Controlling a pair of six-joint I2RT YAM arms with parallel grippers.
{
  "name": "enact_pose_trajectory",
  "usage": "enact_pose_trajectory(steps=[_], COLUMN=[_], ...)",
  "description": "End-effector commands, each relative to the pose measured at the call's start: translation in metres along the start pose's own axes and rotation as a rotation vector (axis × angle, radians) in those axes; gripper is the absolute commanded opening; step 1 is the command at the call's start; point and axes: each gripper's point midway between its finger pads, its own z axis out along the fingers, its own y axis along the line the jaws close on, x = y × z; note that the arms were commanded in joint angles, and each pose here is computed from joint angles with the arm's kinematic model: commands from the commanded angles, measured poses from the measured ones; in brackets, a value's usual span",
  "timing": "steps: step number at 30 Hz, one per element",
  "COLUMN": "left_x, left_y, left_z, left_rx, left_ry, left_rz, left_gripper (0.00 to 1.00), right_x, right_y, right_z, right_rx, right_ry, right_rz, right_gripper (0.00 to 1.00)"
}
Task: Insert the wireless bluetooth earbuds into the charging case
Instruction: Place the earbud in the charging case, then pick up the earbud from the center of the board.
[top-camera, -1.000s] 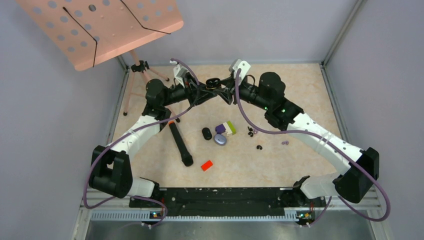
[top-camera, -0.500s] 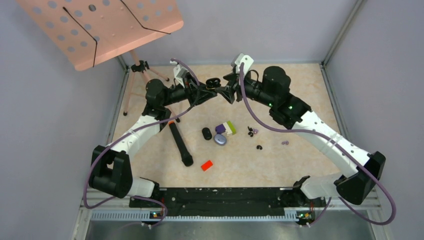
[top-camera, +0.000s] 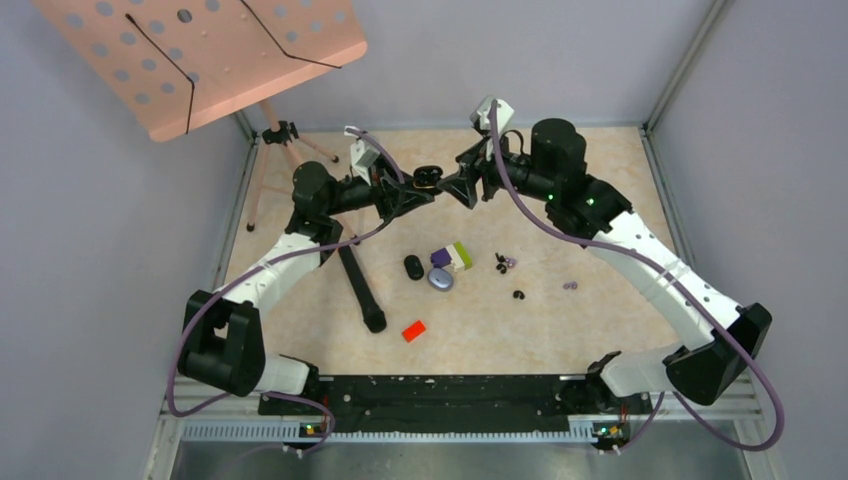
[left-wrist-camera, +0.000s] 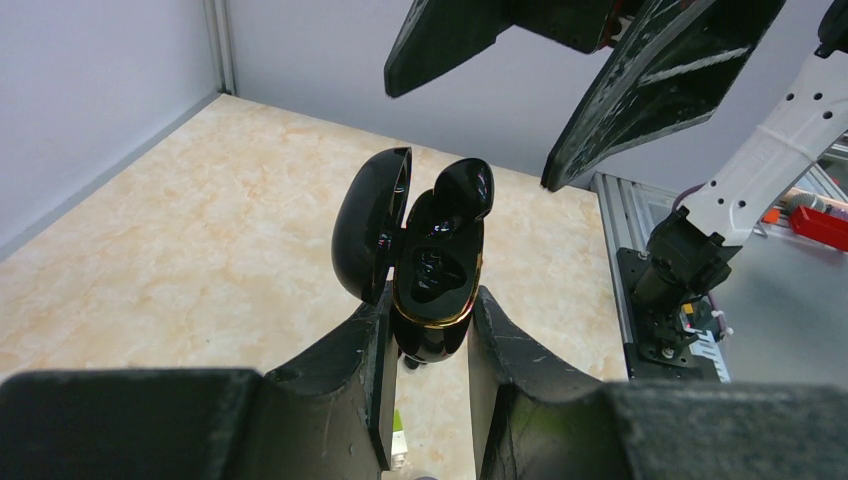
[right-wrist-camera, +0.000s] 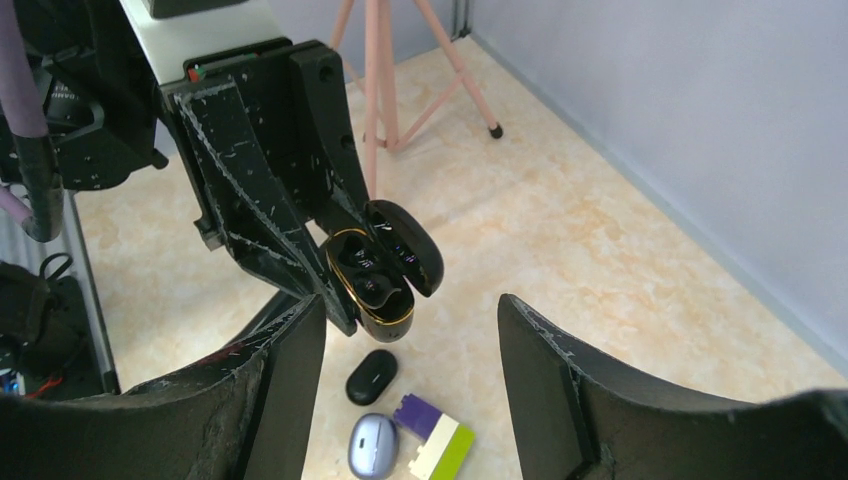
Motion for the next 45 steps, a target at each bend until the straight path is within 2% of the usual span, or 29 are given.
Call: enact_pose_trajectory(steps=[1,18,30,34,38,41,45], left_x=[-0.017,-0.014,-0.011,-0.010,-0.005,-0.001,0.004], left_y=[-0.016,-0.019,-0.020,-0.012,-0.004,0.005,0.015], left_z=[-0.003,-0.003,-0.003,-0.002,-0.003,-0.004,-0.007], left_rx=[0.042,0.059,0.065,0.025,-0.022,-0.070,-0.145], left_ry=[-0.031,-0.021,-0.017,-0.022,-0.015,-0.013,-0.033], left_rz=[0.107,0.118,0.143,0.121,0.080,0.023,-0.087], left_gripper=[0.00,0.00,0.00,0.00,0.00,0.00,0.00], right_x=[-0.010,-0.005,0.010,0.002,-0.004,0.016,0.083], right_y=[0.005,-0.012,-0.002,0.000,-0.023,-0.035,-0.044], right_z=[0.002,0.011,0.025,0.012,-0.017,-0.033,-0.049], right_rx=[-0.031,0.003,-0.084,-0.121,-0.076,-0.045,-0.015], right_ry=[-0.016,-0.006,0.051,0.044,0.031,0.098,0.269], right_rz=[0.016,0.088,0.148,0.127,0.154,0.135,0.084], right_gripper=[0.62,0.61,0.61,0.61,0.63,0.62,0.54])
